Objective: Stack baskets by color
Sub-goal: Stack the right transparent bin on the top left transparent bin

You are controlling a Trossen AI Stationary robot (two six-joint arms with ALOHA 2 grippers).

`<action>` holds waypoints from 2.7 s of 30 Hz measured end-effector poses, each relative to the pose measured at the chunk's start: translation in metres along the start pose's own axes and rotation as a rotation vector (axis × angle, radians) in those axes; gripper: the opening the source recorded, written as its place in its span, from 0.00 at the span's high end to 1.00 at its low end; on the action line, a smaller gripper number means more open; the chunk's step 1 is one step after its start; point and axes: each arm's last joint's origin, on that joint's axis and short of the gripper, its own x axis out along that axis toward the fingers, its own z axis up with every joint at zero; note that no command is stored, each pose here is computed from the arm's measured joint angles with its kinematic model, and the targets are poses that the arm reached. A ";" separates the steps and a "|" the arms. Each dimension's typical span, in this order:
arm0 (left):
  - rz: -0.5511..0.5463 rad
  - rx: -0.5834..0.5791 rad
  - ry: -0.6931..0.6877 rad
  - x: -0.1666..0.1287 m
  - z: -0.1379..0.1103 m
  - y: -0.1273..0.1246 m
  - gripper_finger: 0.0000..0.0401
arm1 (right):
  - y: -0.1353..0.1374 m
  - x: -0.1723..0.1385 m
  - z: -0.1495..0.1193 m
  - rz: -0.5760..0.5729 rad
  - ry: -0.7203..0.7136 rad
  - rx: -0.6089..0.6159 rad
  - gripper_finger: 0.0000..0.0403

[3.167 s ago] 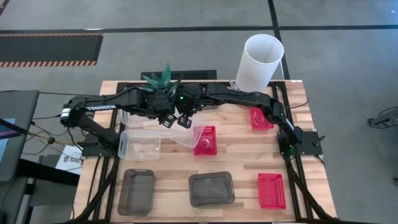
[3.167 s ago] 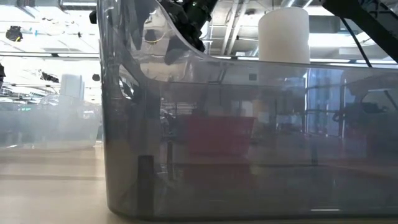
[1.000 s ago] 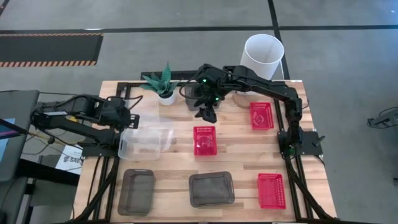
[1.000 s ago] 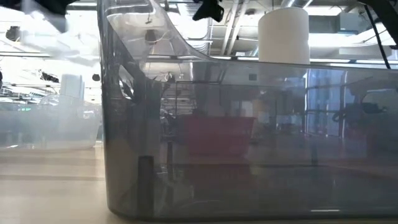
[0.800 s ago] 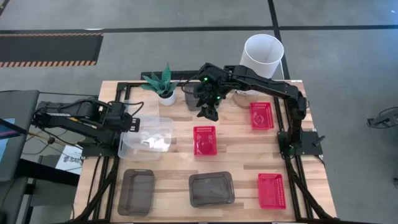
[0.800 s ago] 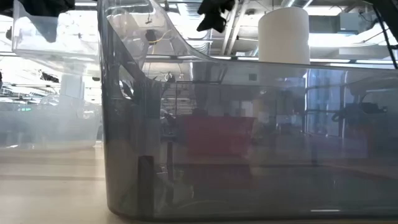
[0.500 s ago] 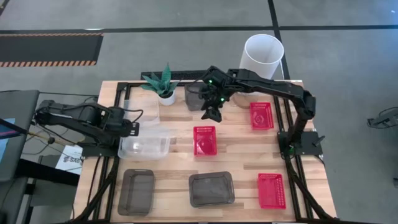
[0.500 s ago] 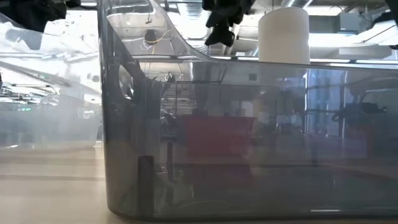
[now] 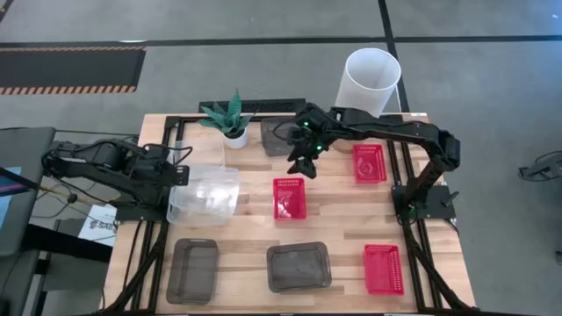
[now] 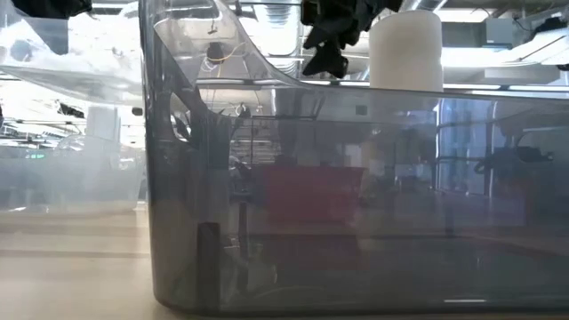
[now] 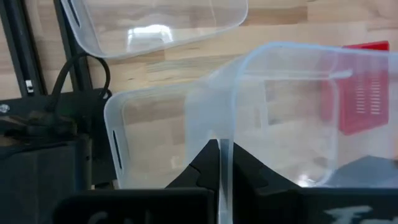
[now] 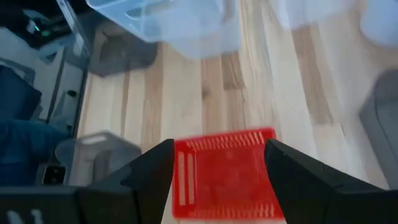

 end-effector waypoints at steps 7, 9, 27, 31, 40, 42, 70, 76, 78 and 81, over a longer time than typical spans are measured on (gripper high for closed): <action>0.061 0.038 -0.019 0.010 0.000 -0.007 1.00 | 0.018 0.016 0.015 0.051 -0.136 -0.080 0.33; 0.093 0.067 -0.004 0.016 -0.001 -0.007 1.00 | 0.024 0.020 0.017 0.066 -0.156 -0.102 0.33; -0.150 0.107 0.006 -0.048 0.024 -0.014 1.00 | 0.037 0.031 0.017 0.086 -0.165 -0.120 0.33; -0.173 0.127 -0.020 -0.058 0.029 -0.020 1.00 | 0.039 0.031 0.017 0.090 -0.163 -0.122 0.33; 0.012 0.254 -0.314 -0.053 0.054 -0.044 1.00 | 0.034 0.030 0.019 0.067 -0.179 -0.117 0.33; 0.087 0.243 -0.370 -0.050 0.063 -0.044 1.00 | 0.033 0.029 0.019 0.064 -0.183 -0.115 0.33; 0.327 0.259 -0.052 -0.002 0.124 0.006 1.00 | 0.037 0.031 0.016 0.071 -0.154 -0.105 0.33; 0.321 0.304 -0.034 -0.002 0.126 0.008 1.00 | 0.035 0.030 0.017 0.068 -0.165 -0.106 0.33; 0.318 0.316 -0.027 -0.002 0.126 0.007 1.00 | 0.035 0.030 0.018 0.067 -0.168 -0.106 0.33; 0.238 0.369 0.025 0.001 0.126 0.004 1.00 | 0.035 0.030 0.018 0.068 -0.168 -0.106 0.33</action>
